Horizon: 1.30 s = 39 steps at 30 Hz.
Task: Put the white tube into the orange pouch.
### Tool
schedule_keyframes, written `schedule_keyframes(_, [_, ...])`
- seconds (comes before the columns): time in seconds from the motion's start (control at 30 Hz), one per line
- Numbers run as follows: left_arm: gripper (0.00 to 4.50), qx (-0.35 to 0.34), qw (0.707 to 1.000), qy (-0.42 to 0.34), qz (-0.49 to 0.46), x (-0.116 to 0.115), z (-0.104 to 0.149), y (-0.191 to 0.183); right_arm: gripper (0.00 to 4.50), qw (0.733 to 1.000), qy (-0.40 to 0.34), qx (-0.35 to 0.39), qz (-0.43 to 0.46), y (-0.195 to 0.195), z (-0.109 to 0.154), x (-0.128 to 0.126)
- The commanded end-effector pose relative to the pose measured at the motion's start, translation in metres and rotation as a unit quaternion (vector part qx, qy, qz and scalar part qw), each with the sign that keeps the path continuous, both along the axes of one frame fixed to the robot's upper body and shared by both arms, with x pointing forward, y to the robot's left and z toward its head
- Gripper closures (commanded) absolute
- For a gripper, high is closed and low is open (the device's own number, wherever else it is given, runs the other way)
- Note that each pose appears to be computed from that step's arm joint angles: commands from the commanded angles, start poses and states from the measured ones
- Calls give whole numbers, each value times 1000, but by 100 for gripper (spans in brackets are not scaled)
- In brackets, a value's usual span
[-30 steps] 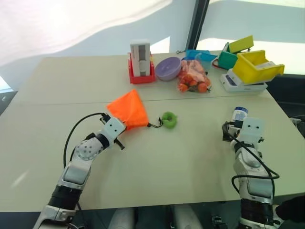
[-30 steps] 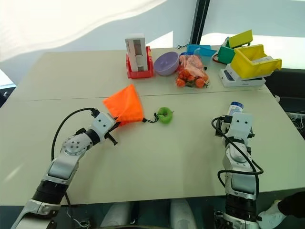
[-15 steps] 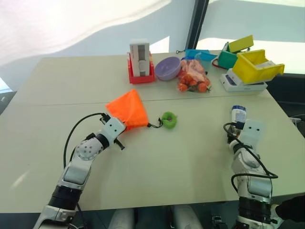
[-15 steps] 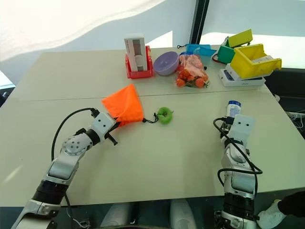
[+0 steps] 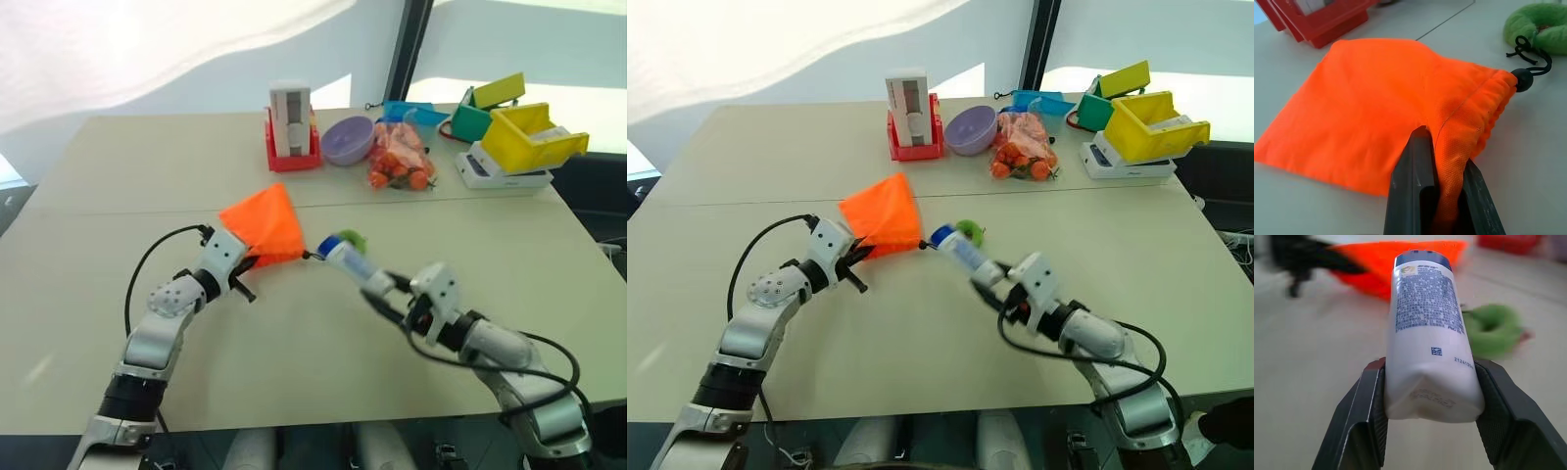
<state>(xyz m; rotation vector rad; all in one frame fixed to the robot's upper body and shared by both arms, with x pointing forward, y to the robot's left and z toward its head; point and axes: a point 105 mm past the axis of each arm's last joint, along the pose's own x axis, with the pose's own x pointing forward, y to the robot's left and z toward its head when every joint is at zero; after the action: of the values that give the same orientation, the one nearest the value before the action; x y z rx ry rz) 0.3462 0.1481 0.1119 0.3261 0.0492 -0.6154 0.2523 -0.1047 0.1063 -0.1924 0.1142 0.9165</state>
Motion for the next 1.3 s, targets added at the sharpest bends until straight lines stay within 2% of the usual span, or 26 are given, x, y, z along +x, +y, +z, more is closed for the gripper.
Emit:
schedule_keyframes(0.03, [450,-24,999,-17,-17,0,20,-6,230,999,-20,-13,38,22,3,6])
schedule_keyframes(0.13, [450,-34,999,-7,-33,-5,25,-12,230,998,-16,-31,60,42,-9,13])
schedule_keyframes(0.3, [450,-29,999,1,-37,-8,23,-12,230,997,-18,-28,64,53,-13,19])
schedule_keyframes(0.53, [450,-12,997,15,-75,-22,21,-18,230,998,-45,-18,42,60,-11,33])
schedule_keyframes(0.8, [450,33,994,31,-95,-32,10,-17,230,997,-66,-3,35,60,-1,37])
schedule_keyframes(1.07, [450,34,994,34,-100,-36,11,-17,230,997,-73,-8,25,46,5,38])
schedule_keyframes(1.3, [450,27,992,35,-119,-43,16,-24,230,996,-79,-12,35,62,3,44])
